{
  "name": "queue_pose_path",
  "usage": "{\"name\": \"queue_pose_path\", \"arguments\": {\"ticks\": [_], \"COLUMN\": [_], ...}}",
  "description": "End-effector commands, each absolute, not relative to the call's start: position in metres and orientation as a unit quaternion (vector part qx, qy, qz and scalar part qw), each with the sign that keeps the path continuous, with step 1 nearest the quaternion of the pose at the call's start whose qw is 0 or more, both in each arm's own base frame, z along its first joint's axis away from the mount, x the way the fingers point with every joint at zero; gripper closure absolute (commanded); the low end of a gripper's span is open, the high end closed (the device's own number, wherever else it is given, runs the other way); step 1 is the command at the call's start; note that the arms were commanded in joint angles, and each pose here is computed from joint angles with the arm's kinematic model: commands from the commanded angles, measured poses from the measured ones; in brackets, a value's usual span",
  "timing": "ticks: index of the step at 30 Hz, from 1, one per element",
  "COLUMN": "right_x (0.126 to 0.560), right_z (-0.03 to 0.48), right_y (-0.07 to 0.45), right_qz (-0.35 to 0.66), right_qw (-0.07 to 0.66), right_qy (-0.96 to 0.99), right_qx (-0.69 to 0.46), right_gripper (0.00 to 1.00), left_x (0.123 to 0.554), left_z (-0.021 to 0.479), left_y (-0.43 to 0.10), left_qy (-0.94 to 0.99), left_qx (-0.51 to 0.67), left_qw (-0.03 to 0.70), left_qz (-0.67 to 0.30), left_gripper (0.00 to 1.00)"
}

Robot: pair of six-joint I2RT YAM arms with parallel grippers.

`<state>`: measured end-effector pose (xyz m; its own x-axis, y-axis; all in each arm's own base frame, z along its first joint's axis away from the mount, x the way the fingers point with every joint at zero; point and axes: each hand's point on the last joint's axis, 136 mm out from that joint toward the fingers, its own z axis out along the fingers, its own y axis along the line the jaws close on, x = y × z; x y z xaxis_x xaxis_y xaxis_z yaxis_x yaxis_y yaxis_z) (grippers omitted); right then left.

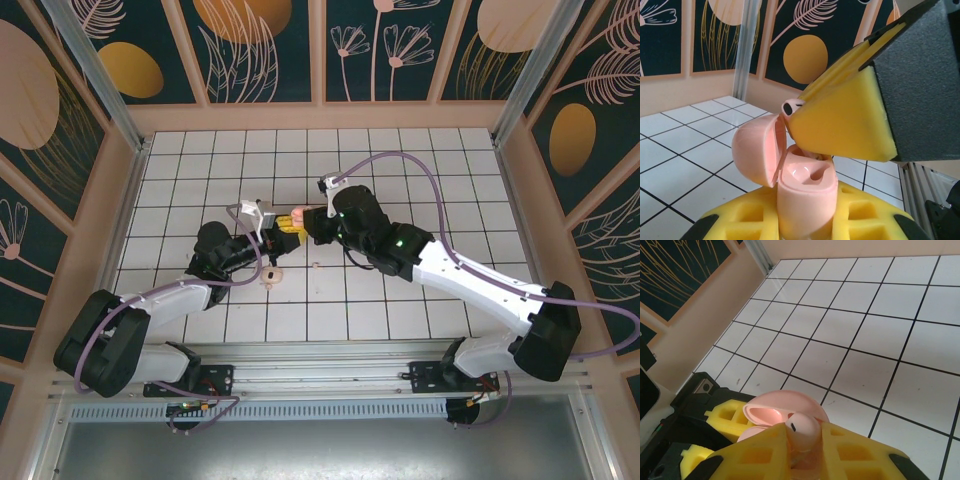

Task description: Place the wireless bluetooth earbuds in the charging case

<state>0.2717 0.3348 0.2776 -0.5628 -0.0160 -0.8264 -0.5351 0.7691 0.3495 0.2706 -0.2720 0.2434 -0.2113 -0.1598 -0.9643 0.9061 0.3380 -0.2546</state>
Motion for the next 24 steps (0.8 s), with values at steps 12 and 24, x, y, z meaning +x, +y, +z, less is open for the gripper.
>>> {"name": "queue_pose_path", "arguments": {"ticks": [12,24], "right_x": [0.258,0.255], "right_z": [0.286,0.298], "right_y": [0.344,0.346], "right_qz": [0.307,0.34], "right_qw": [0.423,0.421], "right_qy": [0.827,0.818], "right_qx": [-0.208,-0.196], "right_gripper": [0.78,0.66], "left_x": [0.272,0.272], "left_z": [0.278,0.278], "left_y": [-0.273,-0.272], "left_qy": [0.567,0.567], "left_qx": [0.318,0.32], "left_qw": [0.59,0.593], "left_qz": [-0.479,-0.474], "left_gripper": [0.92,0.92]}}
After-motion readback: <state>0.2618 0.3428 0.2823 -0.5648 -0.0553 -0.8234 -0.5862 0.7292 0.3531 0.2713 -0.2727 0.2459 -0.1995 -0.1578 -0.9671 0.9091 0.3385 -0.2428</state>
